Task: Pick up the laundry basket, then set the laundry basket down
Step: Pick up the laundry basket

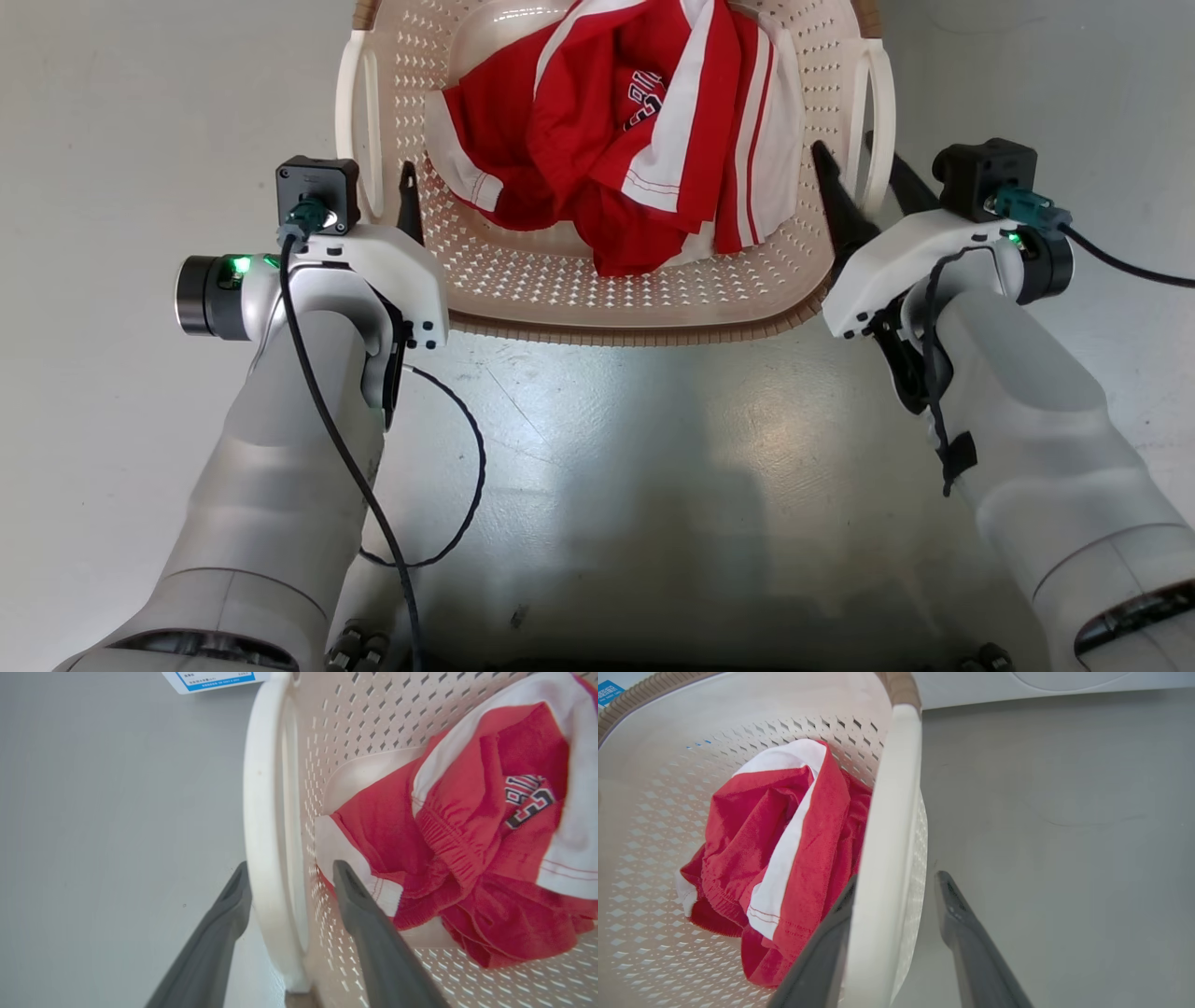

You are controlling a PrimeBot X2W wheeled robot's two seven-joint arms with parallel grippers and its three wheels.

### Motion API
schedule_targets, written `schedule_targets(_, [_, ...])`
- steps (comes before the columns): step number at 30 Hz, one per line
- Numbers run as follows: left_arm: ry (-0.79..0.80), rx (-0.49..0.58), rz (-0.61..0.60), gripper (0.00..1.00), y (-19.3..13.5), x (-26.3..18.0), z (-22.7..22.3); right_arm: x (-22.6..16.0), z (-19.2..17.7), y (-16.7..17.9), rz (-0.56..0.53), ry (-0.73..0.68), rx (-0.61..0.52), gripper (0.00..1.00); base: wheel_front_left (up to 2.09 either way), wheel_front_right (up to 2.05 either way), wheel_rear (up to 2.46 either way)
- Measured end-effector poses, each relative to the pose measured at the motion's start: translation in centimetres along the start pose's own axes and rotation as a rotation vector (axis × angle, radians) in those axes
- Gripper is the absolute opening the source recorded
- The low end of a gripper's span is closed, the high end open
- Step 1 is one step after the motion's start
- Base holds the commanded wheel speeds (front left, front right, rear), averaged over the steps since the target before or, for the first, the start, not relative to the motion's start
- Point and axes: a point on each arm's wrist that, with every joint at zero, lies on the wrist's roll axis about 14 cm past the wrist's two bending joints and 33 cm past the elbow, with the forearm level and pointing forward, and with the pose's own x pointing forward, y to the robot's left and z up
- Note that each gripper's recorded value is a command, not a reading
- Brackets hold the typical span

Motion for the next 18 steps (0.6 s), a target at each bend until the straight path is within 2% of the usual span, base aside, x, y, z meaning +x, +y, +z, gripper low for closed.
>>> schedule_targets(3, [0.004,0.006,-0.002,0.4,0.0,-0.1,-0.1,0.4,0.5,0.3,0.01,-0.008,-0.005,0.39,0.0,0.0,0.0])
schedule_targets(4, [0.003,0.008,-0.003,0.29,0.0,-0.1,-0.1,0.5,0.7,0.5,0.015,-0.01,-0.007,0.32,0.0,0.0,0.0])
schedule_targets(5, [0.001,0.01,-0.004,0.07,0.0,0.0,0.1,0.5,0.7,0.6,0.017,-0.01,-0.009,0.24,0.0,0.0,0.0])
schedule_targets(6, [-0.001,0.009,-0.006,0.0,-0.1,0.0,0.2,0.6,0.8,0.6,0.016,-0.01,-0.008,0.07,0.0,0.0,0.0])
schedule_targets(7, [-0.003,0.008,-0.01,0.0,-0.1,-0.1,0.2,0.6,0.9,0.5,0.014,-0.009,-0.01,0.0,0.0,0.0,0.0])
schedule_targets(18, [-0.016,-0.024,-0.053,0.0,-1.7,-1.0,1.1,-0.4,1.2,-0.5,-0.026,0.007,-0.015,0.0,0.0,0.0,0.0])
